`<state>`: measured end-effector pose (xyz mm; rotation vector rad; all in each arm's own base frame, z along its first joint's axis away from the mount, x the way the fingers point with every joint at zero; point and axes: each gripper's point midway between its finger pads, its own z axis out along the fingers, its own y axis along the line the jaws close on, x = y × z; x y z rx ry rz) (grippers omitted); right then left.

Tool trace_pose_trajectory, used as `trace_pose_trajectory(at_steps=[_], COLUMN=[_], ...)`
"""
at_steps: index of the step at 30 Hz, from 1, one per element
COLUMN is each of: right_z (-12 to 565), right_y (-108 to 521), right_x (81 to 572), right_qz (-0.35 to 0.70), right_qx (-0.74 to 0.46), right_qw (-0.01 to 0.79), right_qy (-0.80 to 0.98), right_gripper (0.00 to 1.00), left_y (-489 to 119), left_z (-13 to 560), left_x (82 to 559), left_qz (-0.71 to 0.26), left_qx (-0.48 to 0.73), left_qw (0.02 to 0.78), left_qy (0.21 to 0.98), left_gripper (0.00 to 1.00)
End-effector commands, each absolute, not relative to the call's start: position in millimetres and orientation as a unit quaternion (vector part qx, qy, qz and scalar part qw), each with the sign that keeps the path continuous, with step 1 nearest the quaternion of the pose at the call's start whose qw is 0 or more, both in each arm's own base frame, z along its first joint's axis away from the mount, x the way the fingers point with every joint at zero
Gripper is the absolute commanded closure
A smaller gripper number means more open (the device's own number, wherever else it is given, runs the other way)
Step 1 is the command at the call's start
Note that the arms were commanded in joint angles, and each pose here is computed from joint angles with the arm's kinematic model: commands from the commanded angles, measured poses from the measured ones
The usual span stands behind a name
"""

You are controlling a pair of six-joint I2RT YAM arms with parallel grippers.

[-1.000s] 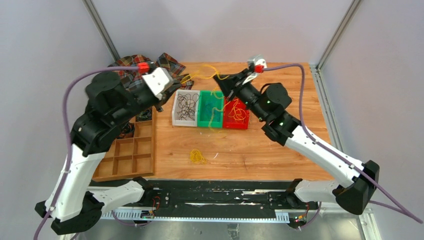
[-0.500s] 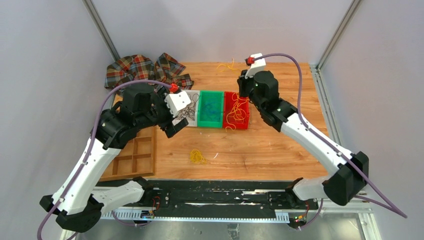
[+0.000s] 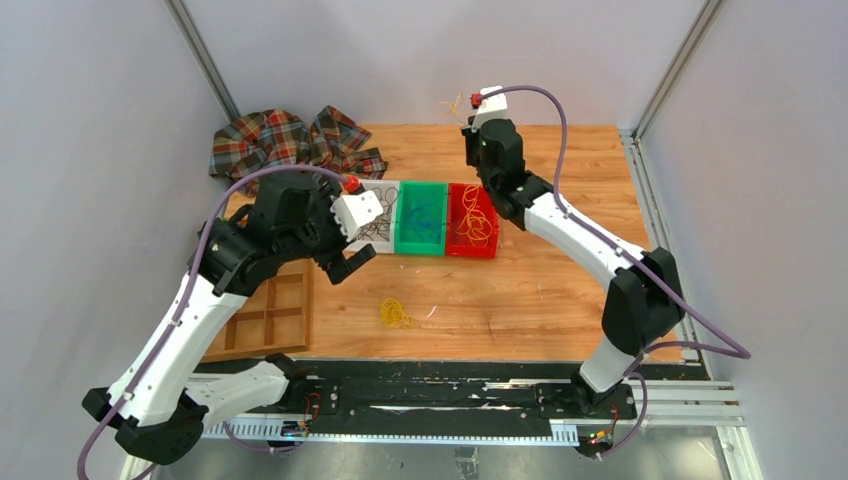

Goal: Untangle the cables

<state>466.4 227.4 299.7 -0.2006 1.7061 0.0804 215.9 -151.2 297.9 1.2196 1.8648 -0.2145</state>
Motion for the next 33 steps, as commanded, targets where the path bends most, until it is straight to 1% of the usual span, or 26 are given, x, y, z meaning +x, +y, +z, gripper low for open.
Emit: trace_pose_trajectory(at_steps=[1, 4, 7, 13, 17, 21, 27, 33], right_z=[322, 292, 249, 181, 142, 116, 94, 77], right_y=[223, 219, 209, 185, 179, 187, 194, 200], right_x=[493, 495, 486, 447, 422, 409, 410, 410], right_qz=[0.009, -0.009, -0.028, -0.037, -0.032, -0.02, -0.041, -0.035], right_qx=[-0.069, -0.066, -0.068, -0.06, -0.061, -0.084, -0.084, -0.061], right_qw=[0.704, 0.691, 0.664, 0.603, 0.54, 0.476, 0.392, 0.364], right_qy=[0.707, 0.72, 0.744, 0.795, 0.839, 0.875, 0.915, 0.929], right_gripper=[0.99, 1.0, 0.99, 1.0, 1.0, 1.0, 0.99, 0.99], left_y=[-139, -132, -128, -129, -131, -131, -131, -130], left_z=[309, 307, 309, 316, 318, 323, 332, 332], left_x=[218, 218, 215, 216, 217, 217, 218, 217], left_qz=[-0.074, -0.067, -0.06, -0.058, -0.061, -0.061, -0.059, -0.057], left_qx=[0.477, 0.475, 0.484, 0.489, 0.489, 0.487, 0.485, 0.489], left_qw=[0.444, 0.443, 0.45, 0.458, 0.459, 0.463, 0.472, 0.47], left_qy=[0.755, 0.757, 0.748, 0.74, 0.739, 0.738, 0.734, 0.733], left_gripper=[0.02, 0.02, 0.02, 0.02, 0.02, 0.02, 0.02, 0.02])
